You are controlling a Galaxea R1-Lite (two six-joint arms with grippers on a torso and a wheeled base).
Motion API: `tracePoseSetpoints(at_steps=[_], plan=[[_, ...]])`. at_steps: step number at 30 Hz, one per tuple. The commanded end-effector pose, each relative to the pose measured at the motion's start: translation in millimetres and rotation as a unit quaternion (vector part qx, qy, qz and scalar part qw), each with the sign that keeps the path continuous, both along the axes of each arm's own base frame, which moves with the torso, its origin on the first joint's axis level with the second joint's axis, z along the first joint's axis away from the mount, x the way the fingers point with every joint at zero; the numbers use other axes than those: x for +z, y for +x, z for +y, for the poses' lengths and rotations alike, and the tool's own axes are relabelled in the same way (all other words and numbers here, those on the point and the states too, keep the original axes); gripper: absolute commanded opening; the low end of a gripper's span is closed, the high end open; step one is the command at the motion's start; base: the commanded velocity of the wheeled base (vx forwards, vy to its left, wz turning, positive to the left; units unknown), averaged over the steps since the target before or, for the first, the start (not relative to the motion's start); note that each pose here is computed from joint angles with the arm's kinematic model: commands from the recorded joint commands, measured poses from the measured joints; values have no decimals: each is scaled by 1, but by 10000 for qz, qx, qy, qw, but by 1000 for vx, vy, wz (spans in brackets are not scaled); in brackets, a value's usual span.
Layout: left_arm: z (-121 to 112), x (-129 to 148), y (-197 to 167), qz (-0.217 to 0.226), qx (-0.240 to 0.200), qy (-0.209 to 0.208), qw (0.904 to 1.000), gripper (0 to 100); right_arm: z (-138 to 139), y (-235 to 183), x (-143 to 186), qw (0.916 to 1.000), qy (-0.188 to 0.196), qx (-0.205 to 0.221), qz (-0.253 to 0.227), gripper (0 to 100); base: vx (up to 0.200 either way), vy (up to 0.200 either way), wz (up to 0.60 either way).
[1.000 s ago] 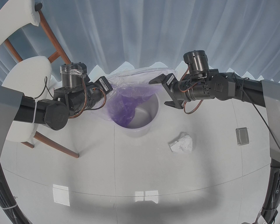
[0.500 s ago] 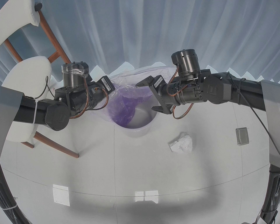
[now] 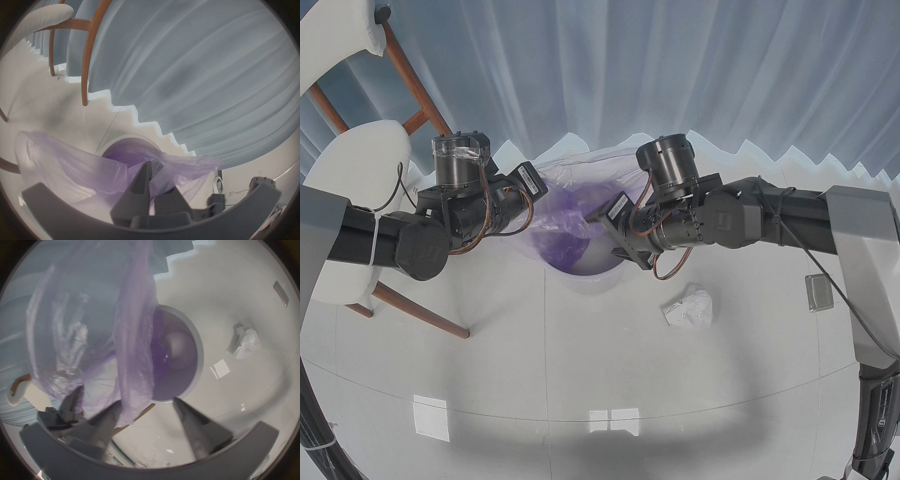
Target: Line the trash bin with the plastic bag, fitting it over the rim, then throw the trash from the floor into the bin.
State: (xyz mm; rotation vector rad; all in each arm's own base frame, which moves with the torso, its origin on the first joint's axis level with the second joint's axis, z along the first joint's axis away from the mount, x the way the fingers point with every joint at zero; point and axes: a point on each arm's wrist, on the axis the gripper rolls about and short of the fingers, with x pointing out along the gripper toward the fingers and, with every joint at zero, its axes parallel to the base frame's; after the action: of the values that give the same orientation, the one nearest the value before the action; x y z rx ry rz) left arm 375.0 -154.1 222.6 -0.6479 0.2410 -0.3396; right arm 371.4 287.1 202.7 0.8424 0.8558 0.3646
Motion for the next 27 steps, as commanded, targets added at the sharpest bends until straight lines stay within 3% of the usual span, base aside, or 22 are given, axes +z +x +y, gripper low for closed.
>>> tracePoseSetpoints(at_steps=[1, 8, 13, 18, 27], plan=[[2, 4, -2, -42, 13, -18, 10000, 0, 6, 6, -24, 9996, -238, -31, 168, 0, 0, 0, 0], [15, 2, 5, -32, 183, -23, 9998, 0, -4, 6, -7, 9978, -526, 217, -346, 0, 0, 0, 0], [21, 4, 6, 35, 290, -216, 9993, 0, -35, 21, 6, 9866, -1156, 440, -1064, 0, 0, 0, 0], [26, 4, 8, 115, 417, -459, 9980, 0, -55, 36, 4, 9762, -1552, 584, -1395, 0, 0, 0, 0], [29, 2, 7, 253, 835, -793, 9930, 0, -66, 61, 1, 9676, -1392, 273, -2090, 0, 0, 0, 0]])
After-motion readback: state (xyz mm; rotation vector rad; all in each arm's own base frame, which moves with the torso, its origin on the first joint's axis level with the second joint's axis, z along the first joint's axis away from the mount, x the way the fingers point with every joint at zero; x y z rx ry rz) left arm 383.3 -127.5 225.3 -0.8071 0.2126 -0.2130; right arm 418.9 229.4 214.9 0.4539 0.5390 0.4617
